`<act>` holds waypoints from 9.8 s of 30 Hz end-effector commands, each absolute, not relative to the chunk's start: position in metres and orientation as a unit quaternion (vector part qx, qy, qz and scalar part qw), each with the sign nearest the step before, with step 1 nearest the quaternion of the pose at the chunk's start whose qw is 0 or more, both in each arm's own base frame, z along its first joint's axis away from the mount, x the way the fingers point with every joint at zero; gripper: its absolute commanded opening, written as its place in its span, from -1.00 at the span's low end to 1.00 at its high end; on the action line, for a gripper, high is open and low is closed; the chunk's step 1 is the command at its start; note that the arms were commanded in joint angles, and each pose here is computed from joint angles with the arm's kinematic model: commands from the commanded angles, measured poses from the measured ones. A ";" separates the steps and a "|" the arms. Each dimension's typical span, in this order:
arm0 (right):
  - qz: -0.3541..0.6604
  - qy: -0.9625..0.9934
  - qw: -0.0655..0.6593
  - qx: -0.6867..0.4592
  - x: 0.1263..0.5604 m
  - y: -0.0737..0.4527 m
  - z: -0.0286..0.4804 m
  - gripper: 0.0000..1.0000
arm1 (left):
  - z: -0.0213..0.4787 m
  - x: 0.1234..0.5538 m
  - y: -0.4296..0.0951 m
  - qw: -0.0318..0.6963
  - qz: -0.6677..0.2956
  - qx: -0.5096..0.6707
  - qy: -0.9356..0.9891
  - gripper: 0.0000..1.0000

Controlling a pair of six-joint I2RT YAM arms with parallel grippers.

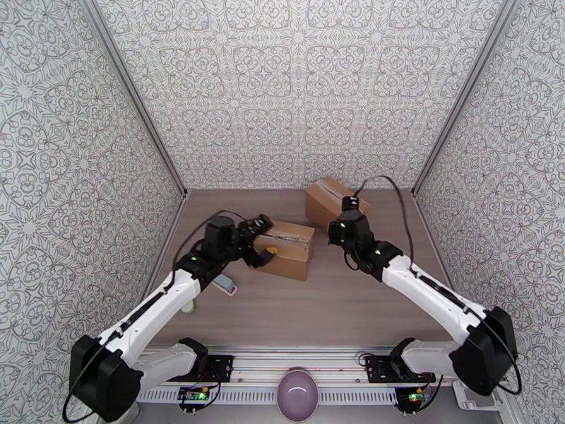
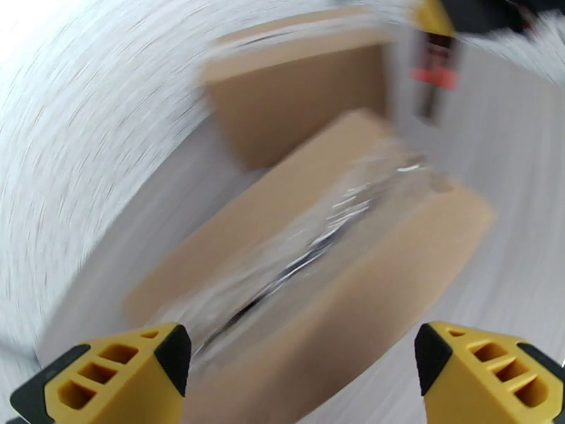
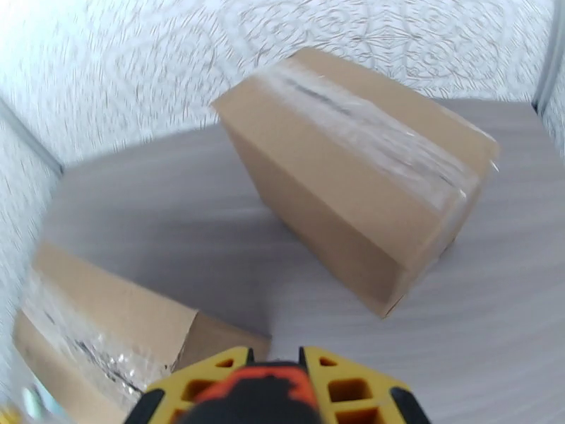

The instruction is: Unpack the express box

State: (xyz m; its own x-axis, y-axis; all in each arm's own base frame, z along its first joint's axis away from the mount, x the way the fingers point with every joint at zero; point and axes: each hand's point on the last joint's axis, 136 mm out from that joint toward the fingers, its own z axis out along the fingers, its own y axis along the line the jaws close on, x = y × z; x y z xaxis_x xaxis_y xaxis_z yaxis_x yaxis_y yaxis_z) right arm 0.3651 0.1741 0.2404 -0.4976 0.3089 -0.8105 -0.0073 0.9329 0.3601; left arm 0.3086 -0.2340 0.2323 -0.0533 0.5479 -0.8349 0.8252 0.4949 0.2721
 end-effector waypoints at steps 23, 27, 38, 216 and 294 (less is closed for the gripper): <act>0.347 0.741 0.540 0.195 0.372 0.191 0.276 -1.00 | 0.211 0.304 -0.326 0.475 -0.173 0.655 0.561 0.78; 0.353 0.744 0.532 0.198 0.374 0.195 0.272 -1.00 | 0.205 0.309 -0.325 0.475 -0.175 0.648 0.570 0.77; 0.370 0.745 0.519 0.196 0.375 0.202 0.264 -1.00 | 0.190 0.316 -0.315 0.466 -0.176 0.637 0.588 0.76; 0.302 0.738 0.541 0.267 0.338 0.060 0.282 -1.00 | 0.148 0.300 -0.254 0.471 -0.144 0.541 0.682 0.68; 0.128 0.891 0.415 -0.134 0.356 0.254 0.234 -1.00 | 0.255 0.482 -0.113 0.450 -0.251 0.116 0.849 0.74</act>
